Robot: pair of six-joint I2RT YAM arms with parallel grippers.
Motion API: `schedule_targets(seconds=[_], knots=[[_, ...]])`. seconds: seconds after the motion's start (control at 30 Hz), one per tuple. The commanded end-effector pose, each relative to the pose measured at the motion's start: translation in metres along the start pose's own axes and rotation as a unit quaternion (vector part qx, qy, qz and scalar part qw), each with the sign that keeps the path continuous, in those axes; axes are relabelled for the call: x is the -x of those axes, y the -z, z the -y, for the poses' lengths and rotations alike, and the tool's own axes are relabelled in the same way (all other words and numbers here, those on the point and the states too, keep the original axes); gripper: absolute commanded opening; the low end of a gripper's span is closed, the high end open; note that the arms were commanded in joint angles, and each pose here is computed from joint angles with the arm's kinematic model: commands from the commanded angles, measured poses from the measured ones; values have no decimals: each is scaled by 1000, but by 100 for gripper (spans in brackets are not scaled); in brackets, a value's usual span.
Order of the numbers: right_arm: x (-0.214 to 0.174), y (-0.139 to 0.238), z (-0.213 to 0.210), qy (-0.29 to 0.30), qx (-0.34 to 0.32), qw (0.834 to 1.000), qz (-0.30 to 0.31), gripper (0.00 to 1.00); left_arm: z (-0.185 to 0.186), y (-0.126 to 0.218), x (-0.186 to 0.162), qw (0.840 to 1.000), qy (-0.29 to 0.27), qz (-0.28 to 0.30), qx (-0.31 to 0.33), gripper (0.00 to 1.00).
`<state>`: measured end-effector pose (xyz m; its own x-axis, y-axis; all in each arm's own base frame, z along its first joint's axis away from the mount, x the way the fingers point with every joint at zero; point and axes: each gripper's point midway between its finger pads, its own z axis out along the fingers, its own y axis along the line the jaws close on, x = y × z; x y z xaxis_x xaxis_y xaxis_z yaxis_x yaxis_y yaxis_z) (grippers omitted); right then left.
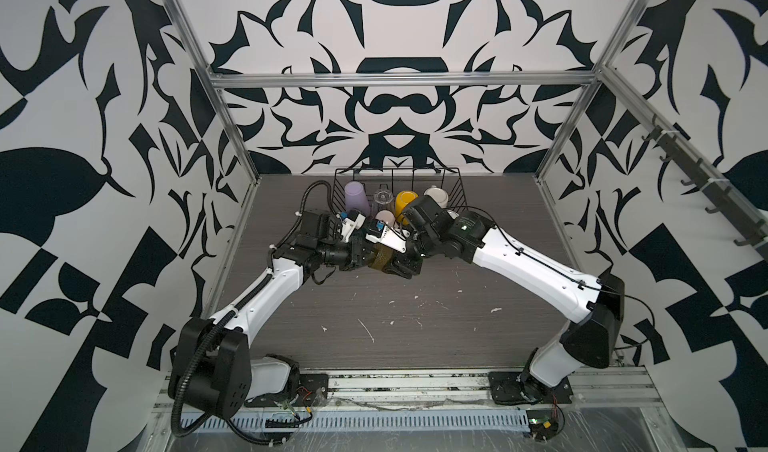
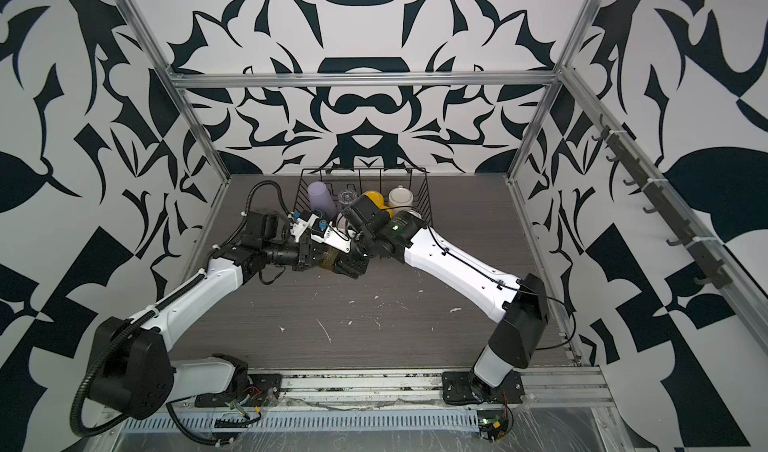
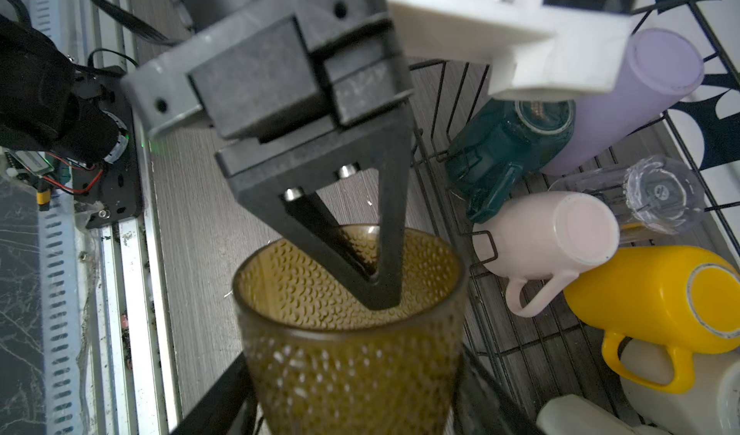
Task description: Load the cups into the dish rack
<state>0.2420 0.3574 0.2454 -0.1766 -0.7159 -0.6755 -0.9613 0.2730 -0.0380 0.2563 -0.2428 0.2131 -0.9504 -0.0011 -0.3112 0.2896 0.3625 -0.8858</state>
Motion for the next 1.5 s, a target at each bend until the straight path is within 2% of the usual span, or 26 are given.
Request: schedule_targets(seconds=[0.0,0.13,0.17,0.37,0.47,0.77,1.07,1.33,1.47], knots=[[28,28,-1,-30,-4,996,84,75,29,12,12,998,-36,28,-52,0],[34,50,3,-66,14,986,152,83,41,14,18,995,-50,39,-80,0],[34,54,6,-83,23,982,168,89,43,15,18,994,-54,41,-86,0],[26,86,38,-169,40,944,279,90,57,18,22,990,-70,47,-115,0],[23,86,35,-166,50,941,290,90,58,18,22,989,-70,46,-121,0],[36,85,26,-166,104,913,357,90,59,17,22,988,-67,46,-130,0],[48,73,33,-191,136,902,363,86,61,18,21,988,-70,46,-132,0],[54,61,28,-191,149,904,352,77,62,19,22,988,-68,47,-134,0],[51,56,26,-181,134,913,341,76,63,19,23,988,-56,44,-137,0]])
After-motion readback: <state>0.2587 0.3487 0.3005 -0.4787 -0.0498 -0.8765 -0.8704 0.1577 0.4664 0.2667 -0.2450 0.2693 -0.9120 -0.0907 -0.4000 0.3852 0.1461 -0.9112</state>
